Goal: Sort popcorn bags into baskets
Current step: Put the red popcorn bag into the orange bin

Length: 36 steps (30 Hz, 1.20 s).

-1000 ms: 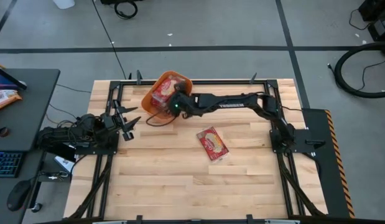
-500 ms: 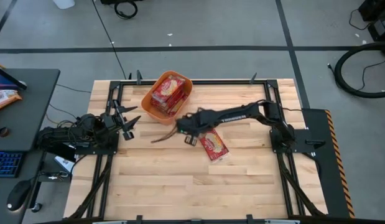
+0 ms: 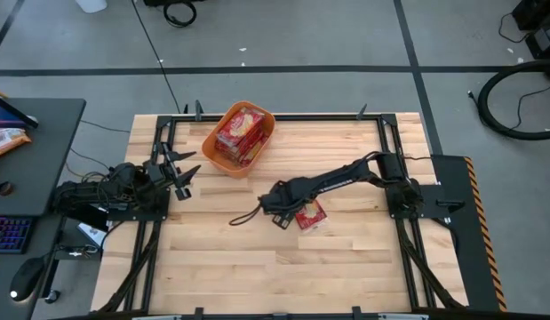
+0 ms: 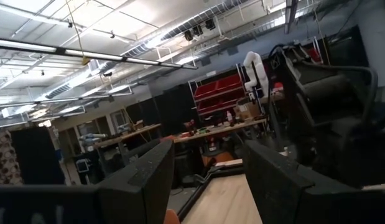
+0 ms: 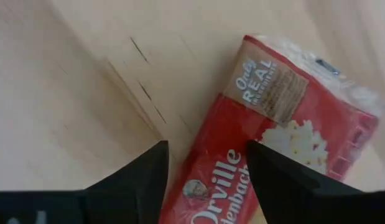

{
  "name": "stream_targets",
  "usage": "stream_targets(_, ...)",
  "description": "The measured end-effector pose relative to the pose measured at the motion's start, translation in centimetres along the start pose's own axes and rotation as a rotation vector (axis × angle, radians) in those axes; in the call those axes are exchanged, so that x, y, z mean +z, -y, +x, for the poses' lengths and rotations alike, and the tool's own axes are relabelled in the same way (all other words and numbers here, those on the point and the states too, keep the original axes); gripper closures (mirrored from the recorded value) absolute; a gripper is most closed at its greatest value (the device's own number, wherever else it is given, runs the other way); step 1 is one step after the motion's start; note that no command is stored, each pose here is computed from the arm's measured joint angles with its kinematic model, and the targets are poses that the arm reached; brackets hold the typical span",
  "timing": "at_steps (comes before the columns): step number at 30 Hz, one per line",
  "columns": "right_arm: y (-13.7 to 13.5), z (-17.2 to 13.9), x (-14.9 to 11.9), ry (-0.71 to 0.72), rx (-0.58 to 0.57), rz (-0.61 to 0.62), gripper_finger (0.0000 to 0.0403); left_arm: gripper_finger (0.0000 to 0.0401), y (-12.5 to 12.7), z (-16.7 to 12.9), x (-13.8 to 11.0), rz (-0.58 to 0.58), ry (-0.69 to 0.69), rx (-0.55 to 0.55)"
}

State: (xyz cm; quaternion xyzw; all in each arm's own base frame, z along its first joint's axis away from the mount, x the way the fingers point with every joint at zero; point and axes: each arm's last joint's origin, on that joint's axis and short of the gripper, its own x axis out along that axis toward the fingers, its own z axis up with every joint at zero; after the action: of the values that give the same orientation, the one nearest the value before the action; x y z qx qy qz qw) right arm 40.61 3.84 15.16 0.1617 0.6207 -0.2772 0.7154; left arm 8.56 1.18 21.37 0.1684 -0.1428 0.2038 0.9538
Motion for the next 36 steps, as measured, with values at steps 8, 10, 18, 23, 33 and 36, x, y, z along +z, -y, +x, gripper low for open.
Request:
stream_targets(8, 0.0, 1.1, -1.5, 0.017, -0.072, -0.073, 0.0232, 0.0207, 0.1, 0.0, -0.2, -0.046, -0.018, -0.008)
stream_targets(10, -0.1, 1.1, -1.6, 0.021, -0.08, -0.128, 0.026, 0.0207, 0.1, 0.0, -0.2, -0.073, -0.022, -0.009)
stream_targets(18, -0.5, 0.8, -1.9, 0.011, -0.098, -0.321, 0.0372, 0.0207, 0.2, 0.0, -0.4, -0.12, -0.036, -0.014)
stream_targets(23, -0.7, -1.1, -0.5, 0.115, -0.224, -0.439, 0.0368, 0.0207, 0.2, 0.0, -0.5, -0.148, -0.047, -0.017)
stream_targets(33, 1.5, -5.4, 5.4, 0.337, -0.697, -0.782, 0.0367, 0.0207, 0.3, 0.0, -0.6, -0.221, -0.062, -0.019)
stream_targets(36, 2.5, -5.5, 7.7, 0.353, -0.724, -0.909, 0.0363, 0.0207, 0.3, 0.0, -0.6, -0.252, -0.062, -0.031)
